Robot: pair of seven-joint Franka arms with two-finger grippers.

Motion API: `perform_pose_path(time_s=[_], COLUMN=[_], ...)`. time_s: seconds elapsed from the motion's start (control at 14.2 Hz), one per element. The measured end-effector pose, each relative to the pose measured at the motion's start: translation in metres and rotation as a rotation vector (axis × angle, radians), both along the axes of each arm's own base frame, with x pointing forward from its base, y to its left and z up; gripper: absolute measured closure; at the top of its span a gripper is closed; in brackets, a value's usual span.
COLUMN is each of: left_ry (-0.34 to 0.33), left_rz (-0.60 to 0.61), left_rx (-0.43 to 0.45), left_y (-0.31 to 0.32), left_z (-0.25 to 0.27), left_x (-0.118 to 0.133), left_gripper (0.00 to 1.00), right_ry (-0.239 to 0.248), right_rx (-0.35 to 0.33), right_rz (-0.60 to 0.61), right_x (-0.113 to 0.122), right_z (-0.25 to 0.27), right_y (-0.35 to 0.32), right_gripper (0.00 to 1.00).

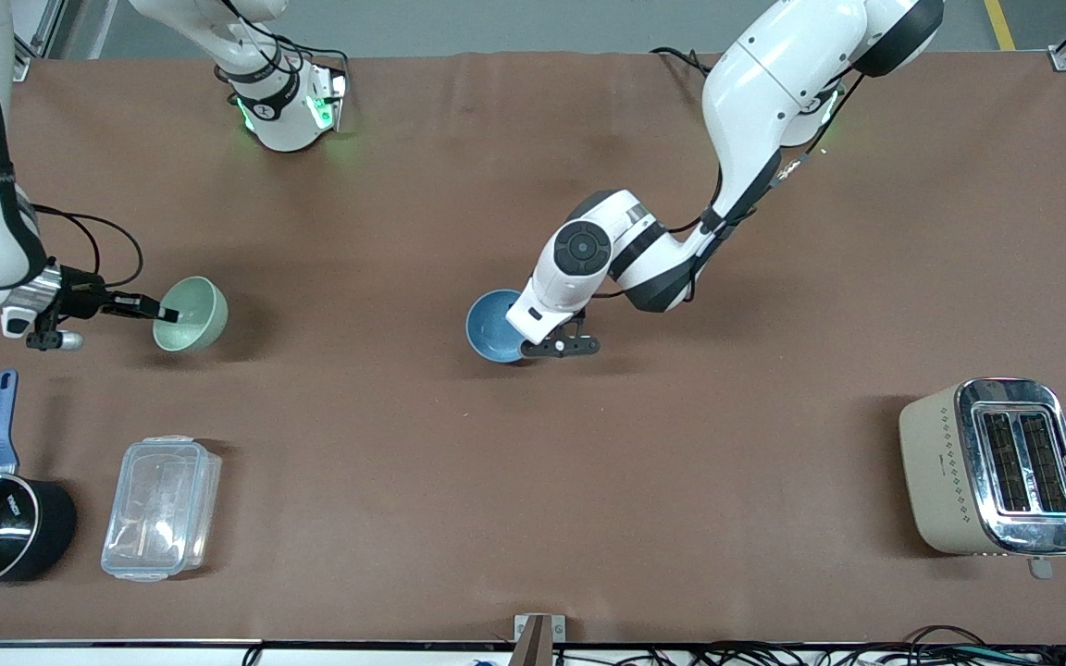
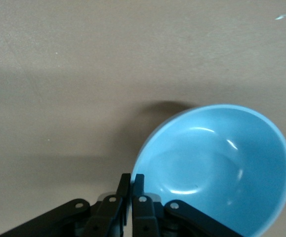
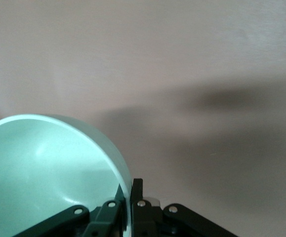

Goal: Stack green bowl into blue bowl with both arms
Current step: 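Release the blue bowl with the left gripper while the right gripper lifts the green bowl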

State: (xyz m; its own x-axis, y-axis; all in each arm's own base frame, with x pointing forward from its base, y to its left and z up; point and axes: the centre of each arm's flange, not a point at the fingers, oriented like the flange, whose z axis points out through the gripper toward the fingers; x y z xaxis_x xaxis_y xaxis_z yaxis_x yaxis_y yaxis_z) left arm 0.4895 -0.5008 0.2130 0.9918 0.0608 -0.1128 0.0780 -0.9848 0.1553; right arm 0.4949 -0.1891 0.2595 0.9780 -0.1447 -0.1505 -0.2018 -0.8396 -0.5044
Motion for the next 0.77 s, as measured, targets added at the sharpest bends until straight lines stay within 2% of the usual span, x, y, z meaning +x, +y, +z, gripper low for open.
perform_pose_path(time_s=[0.07,0.14,0.28,0.49,0.63,0.7,0.77], left_ry=[0.001,0.001,-0.02,-0.113,-0.166,-0.181,-0.194], left_rz=[0.003,0.006,0.02,0.095,0.136,0.142,0.136], left_rx=[0.003,0.004,-0.012,-0.021,0.03,0.057,0.081], left_y=[0.002,0.003,0.003,0.034,0.088,0.122,0.159], left_z=[-0.003,-0.003,0.008,0.064,0.125,0.158,0.19], left_x=[0.001,0.003,0.013,0.066,0.109,0.125,0.138], left_gripper=[0.92,0.87,0.67,0.35,0.18,0.07,0.0], right_ry=[0.006,0.002,-0.016,-0.014,0.008,0.008,0.005], right_rx=[0.011,0.018,0.029,0.026,0.019,0.009,0.0], right_rz=[-0.015,-0.013,0.026,0.056,0.052,0.048,0.044], right_x=[0.005,0.012,0.024,0.039,0.044,0.045,0.046], right_z=[0.016,0.03,0.051,0.067,0.08,0.086,0.09], right_y=[0.014,0.032,0.072,0.138,0.193,0.222,0.25], right_gripper=[0.96,0.96,0.96,0.96,0.96,0.96,0.96])
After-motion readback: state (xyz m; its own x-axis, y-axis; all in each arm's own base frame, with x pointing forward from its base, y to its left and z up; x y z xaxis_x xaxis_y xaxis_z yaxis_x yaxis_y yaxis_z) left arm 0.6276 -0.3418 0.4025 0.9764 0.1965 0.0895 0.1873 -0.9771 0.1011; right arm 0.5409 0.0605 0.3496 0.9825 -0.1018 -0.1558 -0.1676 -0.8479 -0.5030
